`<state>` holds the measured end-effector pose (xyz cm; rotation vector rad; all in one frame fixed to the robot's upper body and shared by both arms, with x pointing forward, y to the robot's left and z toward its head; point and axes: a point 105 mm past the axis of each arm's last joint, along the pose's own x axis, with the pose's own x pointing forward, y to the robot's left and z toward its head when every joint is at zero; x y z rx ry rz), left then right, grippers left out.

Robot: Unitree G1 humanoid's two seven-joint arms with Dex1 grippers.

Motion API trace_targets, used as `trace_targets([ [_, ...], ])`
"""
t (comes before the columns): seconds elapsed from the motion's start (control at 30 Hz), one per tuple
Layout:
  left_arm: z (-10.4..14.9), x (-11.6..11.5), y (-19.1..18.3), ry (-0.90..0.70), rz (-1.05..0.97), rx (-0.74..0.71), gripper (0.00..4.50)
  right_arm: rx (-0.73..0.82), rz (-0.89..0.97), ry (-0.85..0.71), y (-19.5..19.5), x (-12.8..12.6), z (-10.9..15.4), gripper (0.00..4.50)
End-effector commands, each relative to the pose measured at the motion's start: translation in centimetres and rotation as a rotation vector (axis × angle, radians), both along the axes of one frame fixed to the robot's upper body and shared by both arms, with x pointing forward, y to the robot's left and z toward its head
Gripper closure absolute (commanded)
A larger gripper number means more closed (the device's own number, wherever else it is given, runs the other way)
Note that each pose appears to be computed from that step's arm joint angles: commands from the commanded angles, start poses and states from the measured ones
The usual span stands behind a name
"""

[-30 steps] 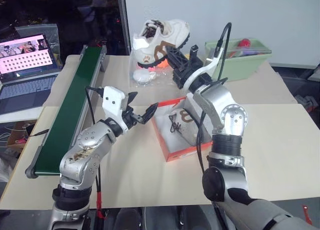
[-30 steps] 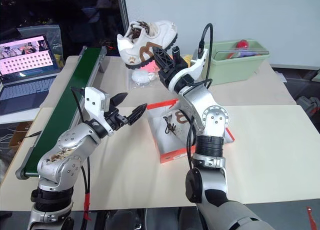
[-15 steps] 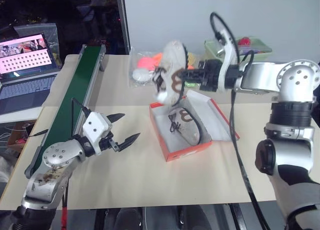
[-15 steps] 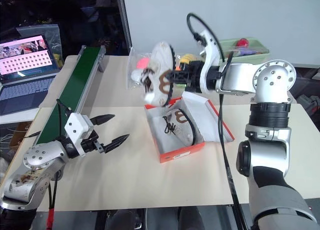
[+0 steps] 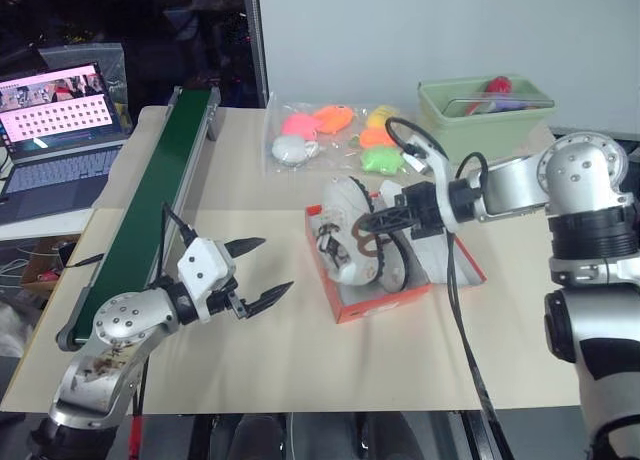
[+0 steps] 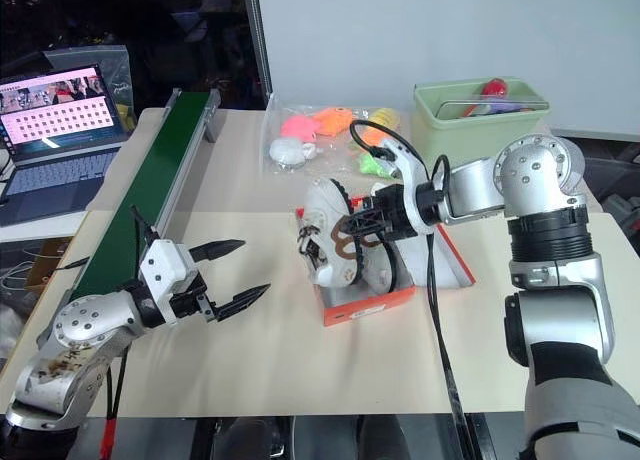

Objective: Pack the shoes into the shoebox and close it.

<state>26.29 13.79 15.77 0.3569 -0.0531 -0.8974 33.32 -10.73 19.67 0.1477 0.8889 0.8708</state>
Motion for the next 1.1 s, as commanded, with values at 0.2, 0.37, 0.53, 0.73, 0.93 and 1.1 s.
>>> trace_targets([
  [0.2,1.2,-0.8,-0.5,-0.048,-0.007,-0.018,0.02,-0.034,0.007,-0.009,-0.1,0.4,-0.8,4.37],
  [0.37,1.2,-0.8,-0.9,-0.045,-0.006,-0.027,0.02,-0.062,0.008,-0.021,0.6,1.2,-2.0,4.37],
  [0.53,1.3,-0.9,-1.1,-0.041,-0.007,-0.032,0.02,-0.083,0.008,-0.027,1.1,2.0,-3.2,4.37],
  [0.73,1.4,-0.9,-1.3,-0.040,-0.005,-0.036,0.02,-0.121,-0.006,-0.050,0.5,3.1,-4.4,4.37],
  [0.93,1.4,-0.9,-1.4,-0.040,-0.003,-0.035,0.02,-0.180,-0.003,-0.061,-0.1,3.5,-6.2,4.37],
  [1.1,1.4,-0.7,-1.3,-0.039,0.000,-0.032,0.02,-0.178,0.016,-0.058,0.8,3.3,-6.6,4.37],
])
